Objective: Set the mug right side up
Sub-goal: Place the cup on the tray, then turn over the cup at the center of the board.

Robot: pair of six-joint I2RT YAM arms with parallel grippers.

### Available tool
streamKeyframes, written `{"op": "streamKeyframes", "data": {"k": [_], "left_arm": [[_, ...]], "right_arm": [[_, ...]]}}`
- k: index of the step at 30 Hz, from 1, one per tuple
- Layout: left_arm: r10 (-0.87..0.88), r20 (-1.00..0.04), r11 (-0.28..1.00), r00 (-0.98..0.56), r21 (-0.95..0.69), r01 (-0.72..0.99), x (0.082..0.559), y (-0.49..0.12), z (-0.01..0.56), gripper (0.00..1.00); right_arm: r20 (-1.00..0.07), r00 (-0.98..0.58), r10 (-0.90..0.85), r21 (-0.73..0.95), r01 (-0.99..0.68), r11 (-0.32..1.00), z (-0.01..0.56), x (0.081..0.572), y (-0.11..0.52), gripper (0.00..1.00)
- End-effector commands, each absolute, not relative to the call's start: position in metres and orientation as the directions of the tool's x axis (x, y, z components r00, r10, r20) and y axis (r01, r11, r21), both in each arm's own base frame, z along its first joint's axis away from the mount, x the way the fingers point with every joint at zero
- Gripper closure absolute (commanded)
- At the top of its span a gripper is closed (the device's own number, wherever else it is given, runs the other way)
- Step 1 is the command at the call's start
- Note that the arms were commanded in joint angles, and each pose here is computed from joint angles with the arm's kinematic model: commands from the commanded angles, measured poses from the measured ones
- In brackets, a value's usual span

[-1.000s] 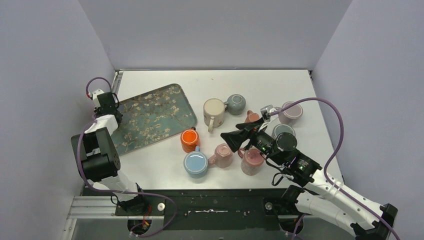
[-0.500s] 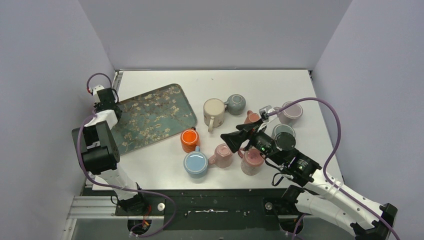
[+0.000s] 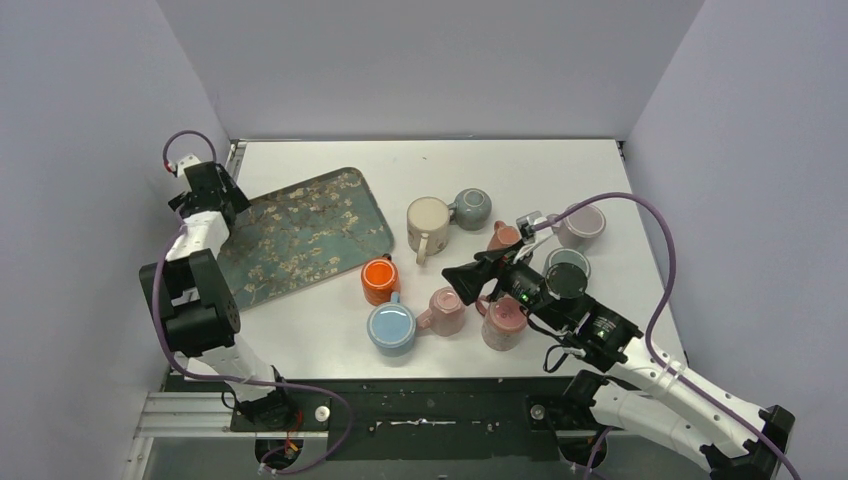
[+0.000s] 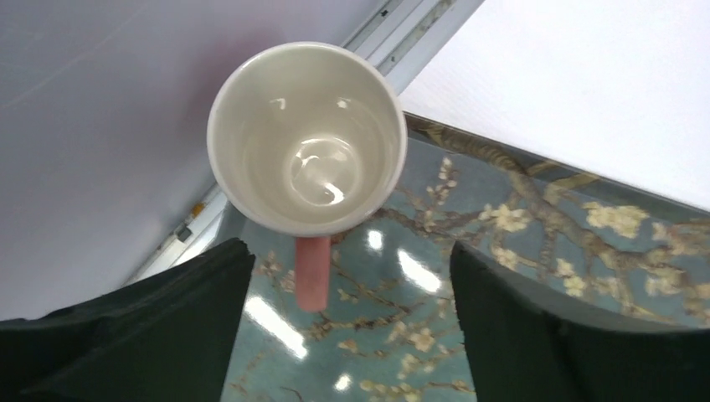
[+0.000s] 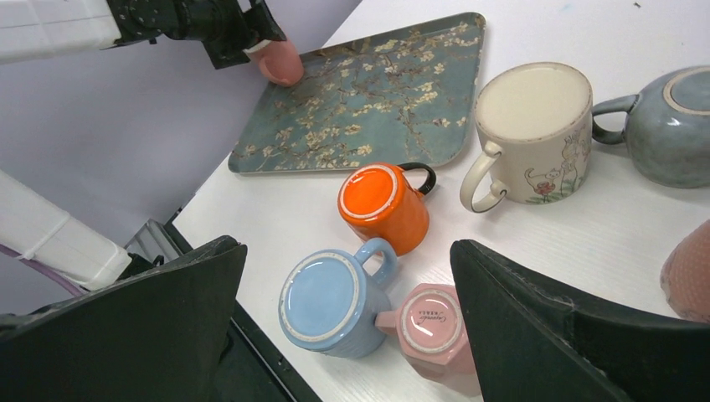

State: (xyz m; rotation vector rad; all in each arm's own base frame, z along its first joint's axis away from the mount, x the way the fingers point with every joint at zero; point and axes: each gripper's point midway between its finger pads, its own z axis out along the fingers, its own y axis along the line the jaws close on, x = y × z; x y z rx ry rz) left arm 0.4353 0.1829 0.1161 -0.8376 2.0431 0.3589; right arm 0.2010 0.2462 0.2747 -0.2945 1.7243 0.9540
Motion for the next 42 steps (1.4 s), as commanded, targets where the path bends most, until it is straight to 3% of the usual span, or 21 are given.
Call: {"op": "streamKeyframes", "data": {"k": [1,6,15,22,30,35,42], "left_arm": [[-0.433,-0.843,0.764,-0.318,-0.157,-0.626,0.444,0.169,0.176,0.04],[-0.457,-0.84,0.81,-0.292,-0.258,-0.526,0.44,0.138,0.208,0.03],[-0.616,-0.67,0.786,-0.413,-0.55,-0.28,0.415,0.044,0.209,0.03],[-0.436,-0.697,0.86,-0.57,-0.509,-0.036,0.374,-0.039,0.204,0.03],[-0.329,-0.695,0.838,-0.639,-0.527,0.142,0.324,-0.088,0.195,0.03],[-0.322,-0.704,0.834,-0.632,-0.527,0.163,0.307,-0.091,0.183,0.03],[-0.316,-0.708,0.873,-0.632,-0.477,0.097,0.298,-0.077,0.171,0.03]], "right_arm": [[-0.874,-0.387,0.294,0.475,-0.552,0.685,0.283,0.21,0.24,0.0],[-0.836,-0.465,0.29,0.487,-0.388,0.782,0.255,0.223,0.227,0.0],[-0.766,-0.574,0.289,0.447,-0.153,0.881,0.213,0.235,0.213,0.0],[-0.755,-0.592,0.282,0.385,-0.053,0.921,0.193,0.242,0.204,0.0],[-0.74,-0.588,0.327,0.305,0.141,0.942,0.179,0.249,0.181,0.0],[-0.755,-0.64,0.139,0.207,-0.032,0.978,0.171,0.254,0.201,0.0],[-0.665,-0.701,0.256,0.272,0.091,0.958,0.163,0.249,0.213,0.04]]}}
